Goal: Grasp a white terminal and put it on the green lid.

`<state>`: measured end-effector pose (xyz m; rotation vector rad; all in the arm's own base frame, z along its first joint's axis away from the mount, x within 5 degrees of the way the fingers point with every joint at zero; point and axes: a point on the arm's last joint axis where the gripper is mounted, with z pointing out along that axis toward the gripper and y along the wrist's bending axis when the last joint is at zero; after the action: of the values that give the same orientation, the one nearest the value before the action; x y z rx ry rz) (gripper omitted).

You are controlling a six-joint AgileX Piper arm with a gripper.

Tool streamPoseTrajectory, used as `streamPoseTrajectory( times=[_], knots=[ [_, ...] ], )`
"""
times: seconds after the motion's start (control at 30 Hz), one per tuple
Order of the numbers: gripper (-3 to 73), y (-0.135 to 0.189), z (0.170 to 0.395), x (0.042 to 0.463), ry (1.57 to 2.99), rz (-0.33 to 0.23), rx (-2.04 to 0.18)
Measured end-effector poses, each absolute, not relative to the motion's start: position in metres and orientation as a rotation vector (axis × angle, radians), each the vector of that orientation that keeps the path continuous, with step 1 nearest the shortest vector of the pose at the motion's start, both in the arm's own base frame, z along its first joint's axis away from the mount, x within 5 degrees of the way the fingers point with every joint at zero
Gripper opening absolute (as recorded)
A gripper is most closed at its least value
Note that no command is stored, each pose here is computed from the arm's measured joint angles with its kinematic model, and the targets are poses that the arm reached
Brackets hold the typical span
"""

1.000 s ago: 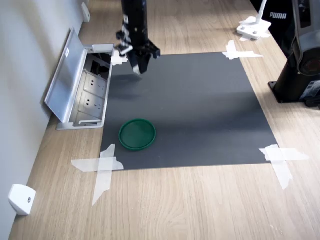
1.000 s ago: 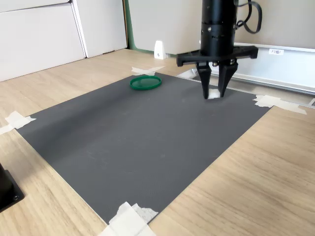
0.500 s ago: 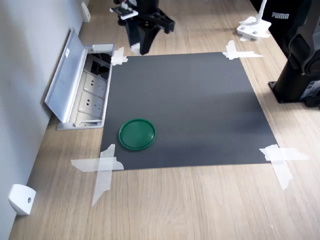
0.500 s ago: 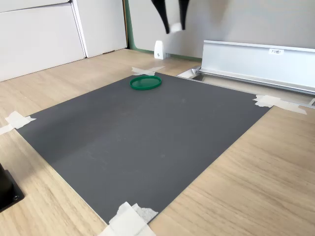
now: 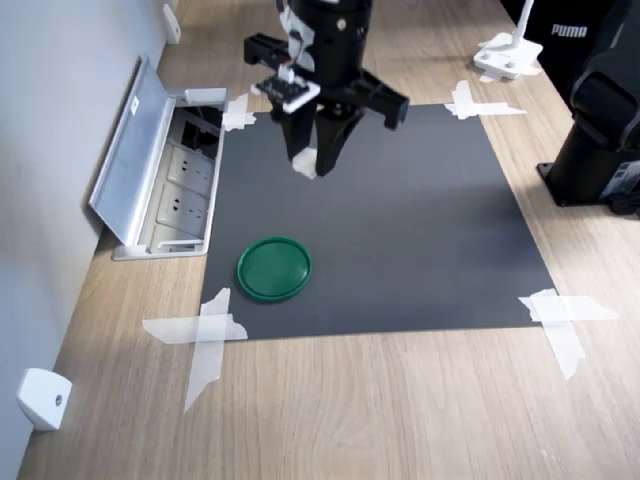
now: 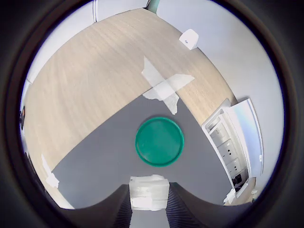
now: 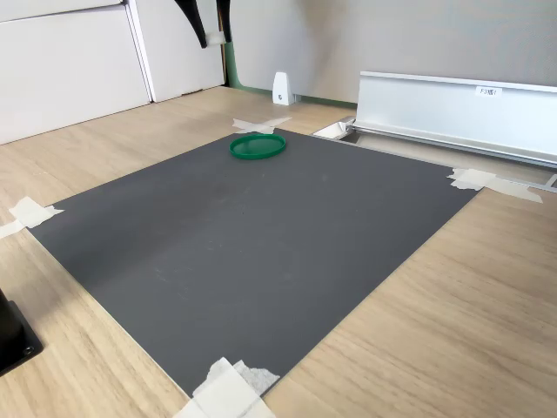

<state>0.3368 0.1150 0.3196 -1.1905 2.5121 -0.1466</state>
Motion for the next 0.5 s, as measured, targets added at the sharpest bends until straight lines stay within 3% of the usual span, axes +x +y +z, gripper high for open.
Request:
streamPoseTrajectory(
  times=[0.2, 0.5],
  knots=[
    [27.0, 0.118, 0.279, 0.356, 2.516, -0.209, -1.198],
    [27.0, 0.126, 0.228, 0.378, 2.562, -0.207, -1.247]
  ],
)
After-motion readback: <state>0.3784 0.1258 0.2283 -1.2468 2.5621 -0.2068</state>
